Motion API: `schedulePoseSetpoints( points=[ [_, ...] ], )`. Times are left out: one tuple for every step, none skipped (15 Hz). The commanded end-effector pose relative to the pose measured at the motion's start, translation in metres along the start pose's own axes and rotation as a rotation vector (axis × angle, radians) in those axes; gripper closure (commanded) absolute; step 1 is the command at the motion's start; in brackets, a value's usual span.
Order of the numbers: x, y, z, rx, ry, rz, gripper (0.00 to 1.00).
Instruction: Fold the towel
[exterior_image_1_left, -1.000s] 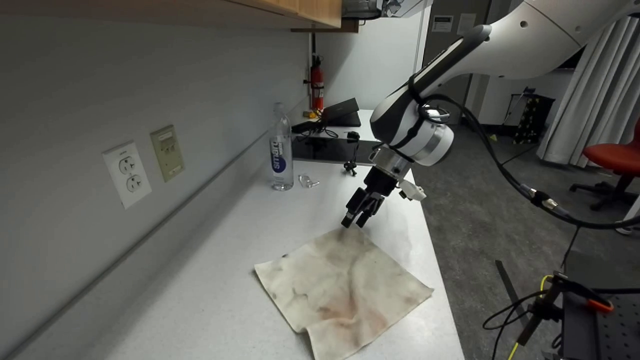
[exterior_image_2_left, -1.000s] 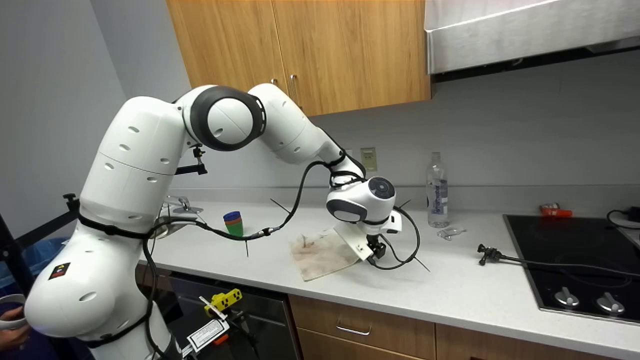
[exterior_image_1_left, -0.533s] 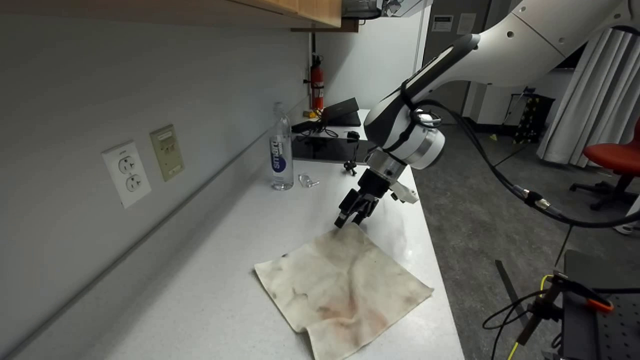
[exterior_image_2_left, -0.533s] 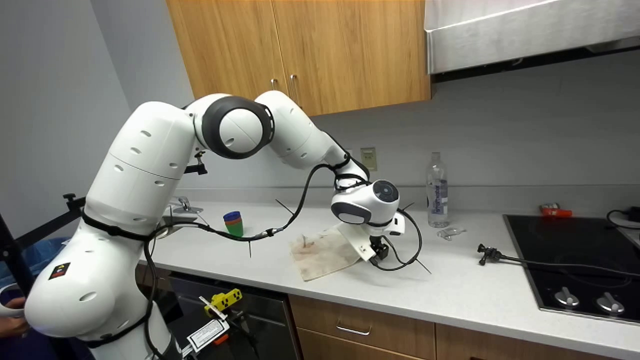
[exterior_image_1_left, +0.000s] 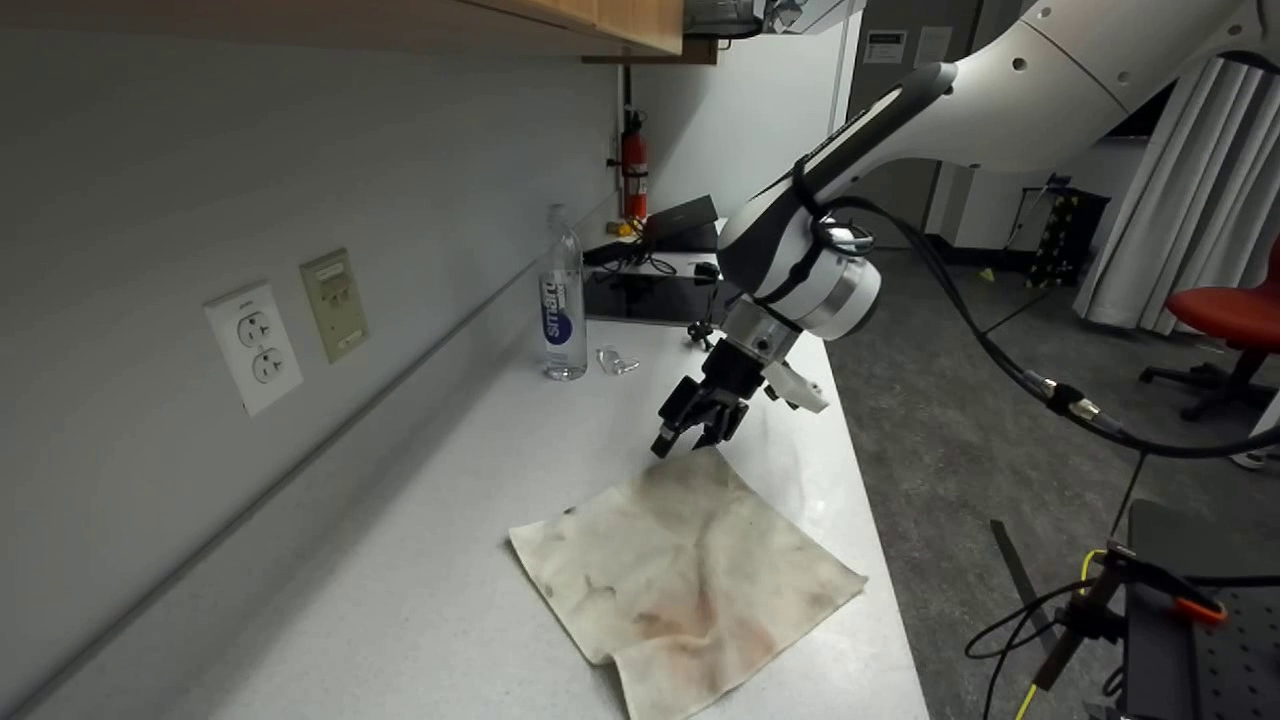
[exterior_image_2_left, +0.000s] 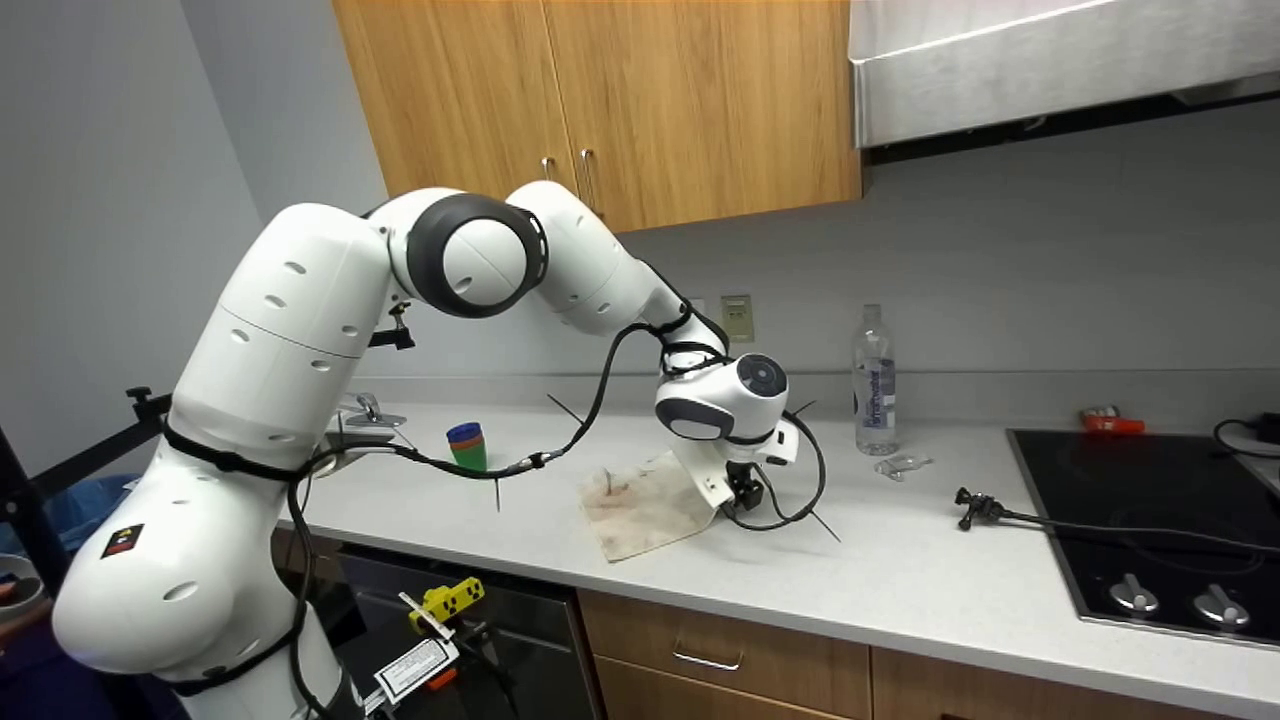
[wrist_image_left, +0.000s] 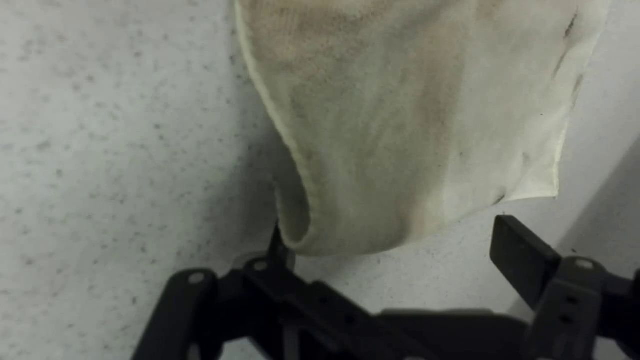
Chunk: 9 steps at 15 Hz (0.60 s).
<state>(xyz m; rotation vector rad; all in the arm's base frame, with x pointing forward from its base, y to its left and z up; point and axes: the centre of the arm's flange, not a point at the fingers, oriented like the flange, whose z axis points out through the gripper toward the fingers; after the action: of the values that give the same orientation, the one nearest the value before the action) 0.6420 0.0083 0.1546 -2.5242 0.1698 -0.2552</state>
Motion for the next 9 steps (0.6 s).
schedulePoseSetpoints(
  points=[
    [-0.010,-0.008,0.001,-0.009,0.000,0.054,0.00],
    [-0.012,-0.010,0.001,-0.014,-0.001,0.060,0.00],
    [-0.014,-0.011,-0.001,-0.029,0.006,0.060,0.03],
    [-0.016,-0.012,-0.002,-0.040,0.013,0.057,0.17],
    [-0.017,-0.015,-0.006,-0.057,0.030,0.051,0.27],
    [-0.019,-0.017,-0.009,-0.078,0.046,0.035,0.31],
    [-0.021,-0.020,-0.011,-0.103,0.064,0.019,0.39],
    [-0.022,-0.023,-0.013,-0.124,0.081,0.009,0.48],
    [-0.025,-0.027,-0.015,-0.141,0.096,0.000,0.55]
  ],
)
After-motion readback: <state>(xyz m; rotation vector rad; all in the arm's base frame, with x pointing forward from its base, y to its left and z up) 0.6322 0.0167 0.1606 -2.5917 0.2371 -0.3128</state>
